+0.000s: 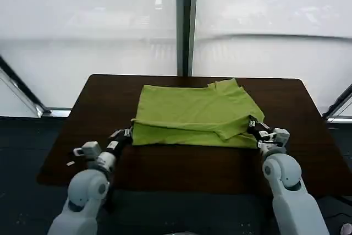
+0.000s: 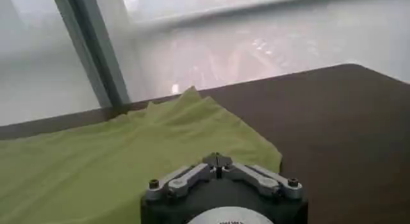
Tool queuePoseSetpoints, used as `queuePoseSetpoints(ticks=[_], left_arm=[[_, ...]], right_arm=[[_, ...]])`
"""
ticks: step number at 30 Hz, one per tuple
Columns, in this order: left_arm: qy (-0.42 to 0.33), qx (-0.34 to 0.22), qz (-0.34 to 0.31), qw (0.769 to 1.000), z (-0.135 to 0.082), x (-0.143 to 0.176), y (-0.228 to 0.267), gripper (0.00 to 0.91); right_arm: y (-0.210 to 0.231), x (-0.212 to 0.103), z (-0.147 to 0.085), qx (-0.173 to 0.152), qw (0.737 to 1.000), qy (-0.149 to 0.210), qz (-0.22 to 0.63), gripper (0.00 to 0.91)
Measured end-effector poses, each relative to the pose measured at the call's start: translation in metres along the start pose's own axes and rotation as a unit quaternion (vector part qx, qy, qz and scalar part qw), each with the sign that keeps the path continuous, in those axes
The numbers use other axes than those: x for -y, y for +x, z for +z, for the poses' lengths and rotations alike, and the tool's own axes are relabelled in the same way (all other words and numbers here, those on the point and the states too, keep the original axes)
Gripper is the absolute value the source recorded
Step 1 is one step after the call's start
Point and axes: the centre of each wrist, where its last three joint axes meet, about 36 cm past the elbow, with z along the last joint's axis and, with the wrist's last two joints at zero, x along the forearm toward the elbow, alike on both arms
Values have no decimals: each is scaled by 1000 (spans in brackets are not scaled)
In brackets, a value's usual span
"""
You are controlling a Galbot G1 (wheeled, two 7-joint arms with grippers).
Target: Fold and organize the clothes.
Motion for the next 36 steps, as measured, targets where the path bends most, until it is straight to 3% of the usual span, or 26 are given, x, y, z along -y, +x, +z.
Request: queuePoseSetpoints(ticks=[7, 18, 25, 32, 35, 36], left_arm=[[-9, 5, -3, 1000, -4, 0, -3, 878], [-27, -3, -16, 1000, -1, 3, 22, 878], [-30, -21, -21, 999, 15, 11, 47, 878], [-24, -39, -19, 999, 32, 21, 53, 878], [-24, -43, -22, 999, 36, 21, 52, 848], [-23, -45, -24, 998, 38, 20, 50, 790]], right_arm=[[18, 5, -11, -7, 1000, 28, -8, 878], [71, 20, -27, -58, 993, 98, -9, 878], [94, 33, -10, -100, 990, 103, 2, 878], [100, 40, 0, -109, 989, 101, 5, 878], [98, 40, 1, -110, 989, 103, 3, 809], [97, 40, 1, -111, 988, 104, 2, 751]])
